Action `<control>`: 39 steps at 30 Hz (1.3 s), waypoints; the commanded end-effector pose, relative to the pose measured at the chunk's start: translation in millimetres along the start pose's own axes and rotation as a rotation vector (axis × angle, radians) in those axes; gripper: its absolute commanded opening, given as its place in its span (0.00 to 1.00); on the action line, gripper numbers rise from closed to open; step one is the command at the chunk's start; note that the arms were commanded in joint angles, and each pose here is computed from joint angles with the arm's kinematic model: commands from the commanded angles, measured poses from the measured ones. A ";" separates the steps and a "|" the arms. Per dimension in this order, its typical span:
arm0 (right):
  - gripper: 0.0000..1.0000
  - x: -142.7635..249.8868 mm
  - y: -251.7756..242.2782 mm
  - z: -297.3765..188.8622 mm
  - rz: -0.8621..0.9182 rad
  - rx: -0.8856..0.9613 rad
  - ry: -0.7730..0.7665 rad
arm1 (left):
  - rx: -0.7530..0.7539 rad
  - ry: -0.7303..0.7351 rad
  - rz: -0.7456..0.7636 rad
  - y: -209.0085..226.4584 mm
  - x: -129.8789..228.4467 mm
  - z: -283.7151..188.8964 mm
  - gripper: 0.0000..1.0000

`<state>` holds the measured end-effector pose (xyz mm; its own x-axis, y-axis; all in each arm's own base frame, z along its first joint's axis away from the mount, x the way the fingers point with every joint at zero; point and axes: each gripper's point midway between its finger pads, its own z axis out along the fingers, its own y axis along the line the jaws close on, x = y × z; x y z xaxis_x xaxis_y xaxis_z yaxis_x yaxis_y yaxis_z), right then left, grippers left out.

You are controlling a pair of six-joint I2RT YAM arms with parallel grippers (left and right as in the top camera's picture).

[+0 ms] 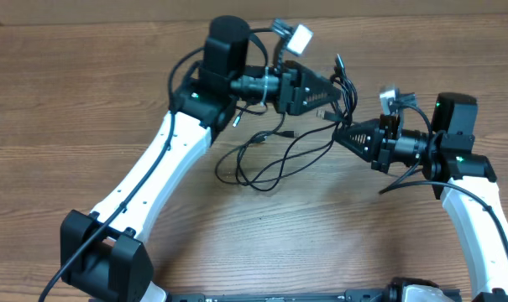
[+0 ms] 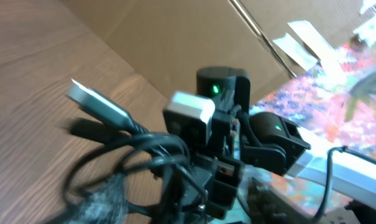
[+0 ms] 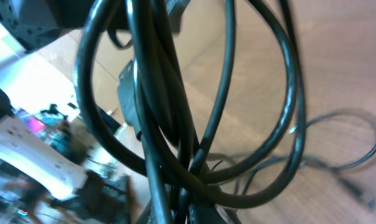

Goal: Untangle cables

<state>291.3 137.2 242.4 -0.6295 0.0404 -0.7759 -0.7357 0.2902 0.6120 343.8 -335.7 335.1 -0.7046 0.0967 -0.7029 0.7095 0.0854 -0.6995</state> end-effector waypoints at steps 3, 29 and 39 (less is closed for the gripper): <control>0.04 9.1 9.4 0.1 0.102 -0.036 0.018 | 0.088 0.016 0.305 -9.9 -1.5 -20.9 0.79; 0.04 6.4 38.8 -3.4 0.018 -0.203 -0.022 | -0.003 0.111 0.458 2.2 34.0 12.0 0.91; 0.04 4.7 42.4 -4.3 0.013 -0.226 -0.029 | 0.017 0.128 0.456 -4.3 40.6 19.9 0.04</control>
<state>260.4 144.4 256.0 -0.6564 0.0633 -0.7517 -0.7437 0.1127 0.6589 317.6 -348.3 300.6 -0.3220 0.2473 -0.9139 0.9444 0.0158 -0.3285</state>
